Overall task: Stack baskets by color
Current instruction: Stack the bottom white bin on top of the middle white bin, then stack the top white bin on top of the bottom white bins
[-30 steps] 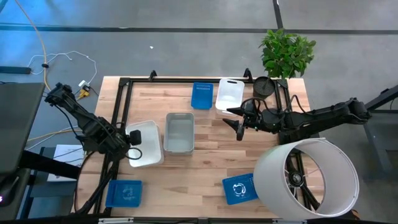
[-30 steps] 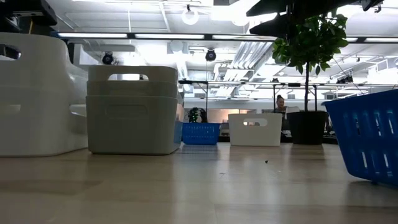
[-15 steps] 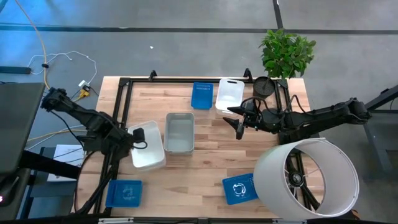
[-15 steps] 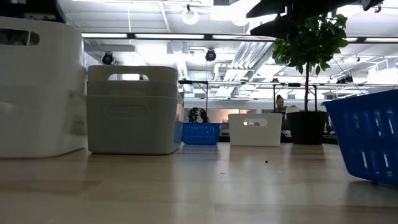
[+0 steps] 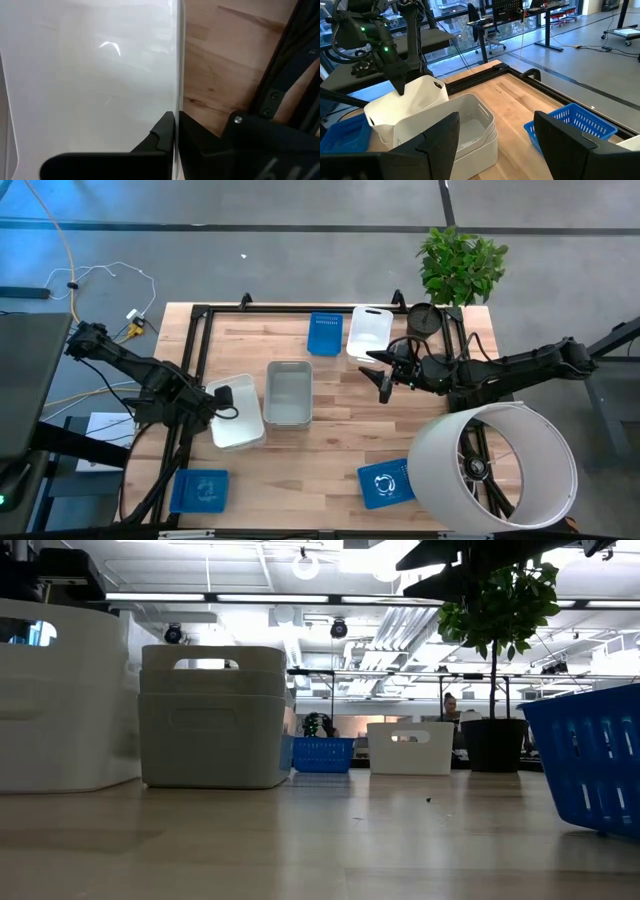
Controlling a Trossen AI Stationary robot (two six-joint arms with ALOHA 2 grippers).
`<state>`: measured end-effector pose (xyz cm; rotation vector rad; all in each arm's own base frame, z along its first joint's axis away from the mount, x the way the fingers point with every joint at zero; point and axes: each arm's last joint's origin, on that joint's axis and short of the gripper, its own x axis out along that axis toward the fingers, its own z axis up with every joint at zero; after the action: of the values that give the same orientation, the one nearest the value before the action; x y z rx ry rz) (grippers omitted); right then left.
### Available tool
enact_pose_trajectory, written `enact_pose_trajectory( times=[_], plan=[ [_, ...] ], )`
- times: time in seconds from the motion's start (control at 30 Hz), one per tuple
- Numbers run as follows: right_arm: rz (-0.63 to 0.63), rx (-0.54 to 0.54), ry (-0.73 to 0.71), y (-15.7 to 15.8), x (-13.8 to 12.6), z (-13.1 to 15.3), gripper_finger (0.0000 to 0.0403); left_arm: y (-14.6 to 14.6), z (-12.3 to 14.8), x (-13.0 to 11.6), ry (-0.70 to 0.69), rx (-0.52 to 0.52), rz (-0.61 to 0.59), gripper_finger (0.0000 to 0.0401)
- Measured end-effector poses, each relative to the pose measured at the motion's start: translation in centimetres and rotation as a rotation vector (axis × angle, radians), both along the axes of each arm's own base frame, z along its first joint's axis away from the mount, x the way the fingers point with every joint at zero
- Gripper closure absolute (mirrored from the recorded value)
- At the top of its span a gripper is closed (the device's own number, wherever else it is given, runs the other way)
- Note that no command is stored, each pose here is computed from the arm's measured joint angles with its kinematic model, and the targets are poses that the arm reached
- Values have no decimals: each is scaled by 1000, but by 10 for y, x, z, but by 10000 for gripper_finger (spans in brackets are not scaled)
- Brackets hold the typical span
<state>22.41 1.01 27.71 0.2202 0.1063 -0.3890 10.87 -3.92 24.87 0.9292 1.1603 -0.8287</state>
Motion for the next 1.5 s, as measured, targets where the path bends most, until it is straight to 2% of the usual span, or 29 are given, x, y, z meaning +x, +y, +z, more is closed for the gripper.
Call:
enact_pose_trajectory(
  times=[0.4,0.9,1.17,1.33,1.5],
  plan=[
    [0,-10,12,0,0,-1,160,0,0,0,0,-9,33,393],
    [0,-3,12,0,0,-1,160,-2,2,5,-51,-43,117,252],
    [12,13,10,0,0,-1,160,-1,3,5,-49,-42,208,205],
    [12,9,12,0,0,-1,160,-1,19,6,-87,-76,290,199],
    [-2,-24,23,0,0,-1,160,2,52,10,-258,-65,409,201]
  ],
)
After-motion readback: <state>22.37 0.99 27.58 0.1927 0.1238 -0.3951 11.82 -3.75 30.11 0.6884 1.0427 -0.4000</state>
